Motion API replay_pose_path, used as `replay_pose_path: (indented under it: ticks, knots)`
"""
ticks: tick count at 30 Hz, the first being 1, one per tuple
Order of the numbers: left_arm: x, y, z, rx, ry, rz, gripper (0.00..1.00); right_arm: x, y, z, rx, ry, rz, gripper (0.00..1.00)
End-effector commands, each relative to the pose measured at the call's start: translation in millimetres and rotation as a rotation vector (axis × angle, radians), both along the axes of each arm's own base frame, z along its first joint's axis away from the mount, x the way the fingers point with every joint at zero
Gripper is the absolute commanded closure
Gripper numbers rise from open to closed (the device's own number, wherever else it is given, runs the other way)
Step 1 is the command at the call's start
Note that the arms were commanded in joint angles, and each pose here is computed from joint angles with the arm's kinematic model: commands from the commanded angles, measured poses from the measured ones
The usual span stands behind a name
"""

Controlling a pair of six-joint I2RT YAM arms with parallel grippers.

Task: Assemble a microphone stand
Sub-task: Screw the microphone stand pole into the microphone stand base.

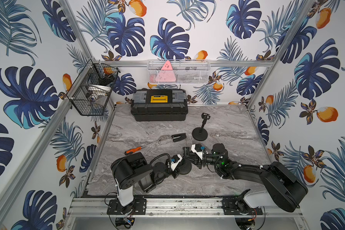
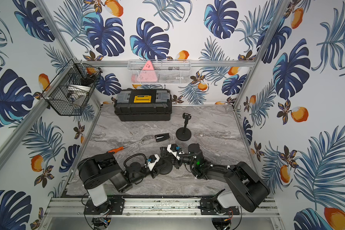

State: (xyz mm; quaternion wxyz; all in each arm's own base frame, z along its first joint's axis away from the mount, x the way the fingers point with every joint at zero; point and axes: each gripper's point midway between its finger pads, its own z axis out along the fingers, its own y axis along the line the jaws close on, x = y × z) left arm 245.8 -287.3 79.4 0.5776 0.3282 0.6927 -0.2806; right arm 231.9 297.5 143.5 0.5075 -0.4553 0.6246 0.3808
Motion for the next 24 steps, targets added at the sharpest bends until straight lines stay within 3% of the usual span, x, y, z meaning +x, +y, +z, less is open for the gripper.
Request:
replay_pose_path:
  ticks: [1, 14, 24]
  knots:
    - [-0.8, -2.0, 9.3, -0.03, -0.019, -0.01, 0.52, 14.4, -15.2, -33.4, -0.09, 0.103, -0.199, 1.0]
    - [-0.6, -0.2, 14.1, -0.044, -0.02, -0.002, 0.54, 7.1, -21.8, -47.1, -0.199, 0.01, -0.609, 1.0]
    - [0.3, -2.1, 18.4, -0.056, -0.027, -0.004, 0.6, -1.4, -18.8, -57.3, -0.213, -0.011, -0.704, 1.0]
